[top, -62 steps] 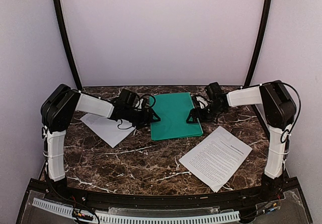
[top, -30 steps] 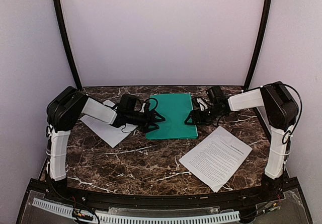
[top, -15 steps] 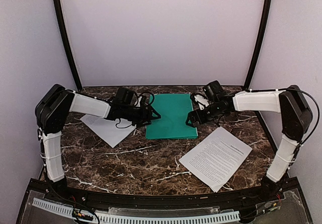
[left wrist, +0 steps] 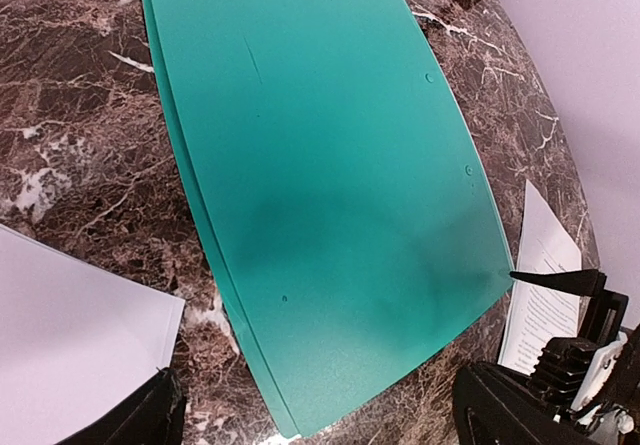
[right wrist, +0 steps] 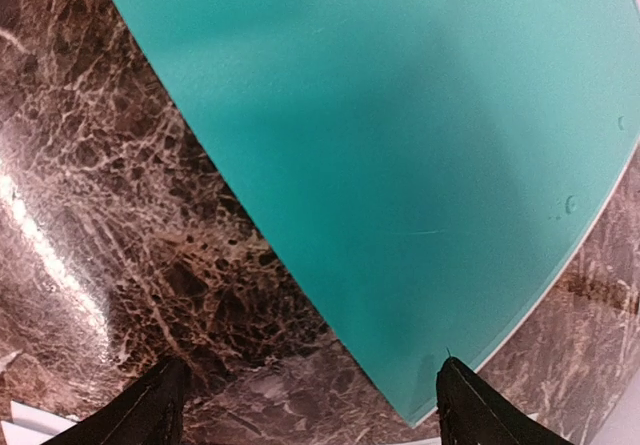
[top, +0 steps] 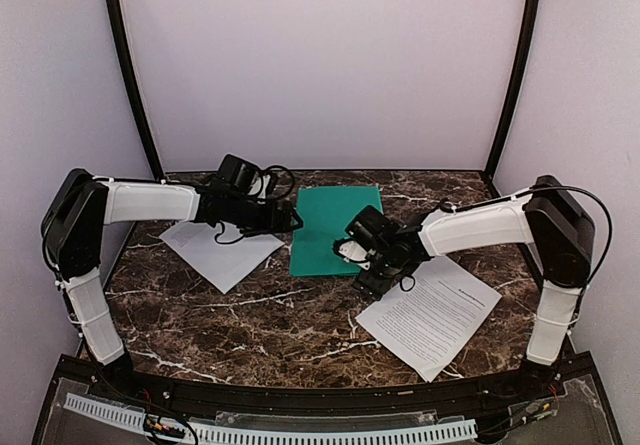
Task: Put the files into the folder
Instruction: Pick up the folder from the center of the board.
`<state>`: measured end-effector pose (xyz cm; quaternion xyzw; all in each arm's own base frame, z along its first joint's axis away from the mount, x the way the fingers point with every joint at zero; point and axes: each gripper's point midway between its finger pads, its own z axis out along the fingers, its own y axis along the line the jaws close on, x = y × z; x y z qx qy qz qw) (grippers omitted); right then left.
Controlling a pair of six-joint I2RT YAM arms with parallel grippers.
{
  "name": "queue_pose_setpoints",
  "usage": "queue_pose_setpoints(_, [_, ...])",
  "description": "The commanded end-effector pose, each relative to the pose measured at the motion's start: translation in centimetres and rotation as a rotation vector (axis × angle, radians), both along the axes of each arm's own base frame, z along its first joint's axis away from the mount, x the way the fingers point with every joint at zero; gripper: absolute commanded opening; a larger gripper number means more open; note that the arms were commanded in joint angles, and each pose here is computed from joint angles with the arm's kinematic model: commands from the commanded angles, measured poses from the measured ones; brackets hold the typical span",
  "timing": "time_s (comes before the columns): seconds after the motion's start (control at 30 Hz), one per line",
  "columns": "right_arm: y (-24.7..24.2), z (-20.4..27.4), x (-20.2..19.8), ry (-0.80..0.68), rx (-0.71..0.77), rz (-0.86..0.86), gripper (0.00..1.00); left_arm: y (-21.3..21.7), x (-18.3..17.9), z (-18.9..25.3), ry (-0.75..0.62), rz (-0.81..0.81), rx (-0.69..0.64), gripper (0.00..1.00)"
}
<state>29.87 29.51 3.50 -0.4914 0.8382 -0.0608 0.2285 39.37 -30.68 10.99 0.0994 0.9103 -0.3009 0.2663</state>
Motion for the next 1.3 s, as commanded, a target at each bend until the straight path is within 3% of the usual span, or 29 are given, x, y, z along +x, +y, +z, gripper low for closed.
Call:
queue_pose_setpoints(0.0, [-0.5, 0.0, 1.4, -0.117, -0.142, 0.053, 0.79, 1.4, -0.5, 0.9, -0.026, 0.007, 0.065, 0.93])
queue_pose_setpoints(0.3, [0.2, 0.3, 2.2, -0.243, -0.196, 0.109, 0.54, 1.6, -0.8, 0.6, -0.014, 0.018, 0.057, 0.93])
queue_pose_setpoints(0.53, [1.2, 1.1, 2.7, -0.306, -0.169, 0.142, 0.43, 1.8, -0.8, 0.2, -0.012, 0.023, 0.069, 0.93])
queue_pose_setpoints(0.83, [1.2, 0.6, 3.1, -0.361, -0.195, 0.164, 0.37, 1.9, -0.9, -0.5, 0.001, 0.02, 0.078, 0.93])
queue_pose_setpoints(1.27, [0.5, -0.9, 2.5, -0.414, -0.243, 0.182, 0.41, 1.9, -1.1, -1.0, 0.016, 0.021, 0.079, 0.93])
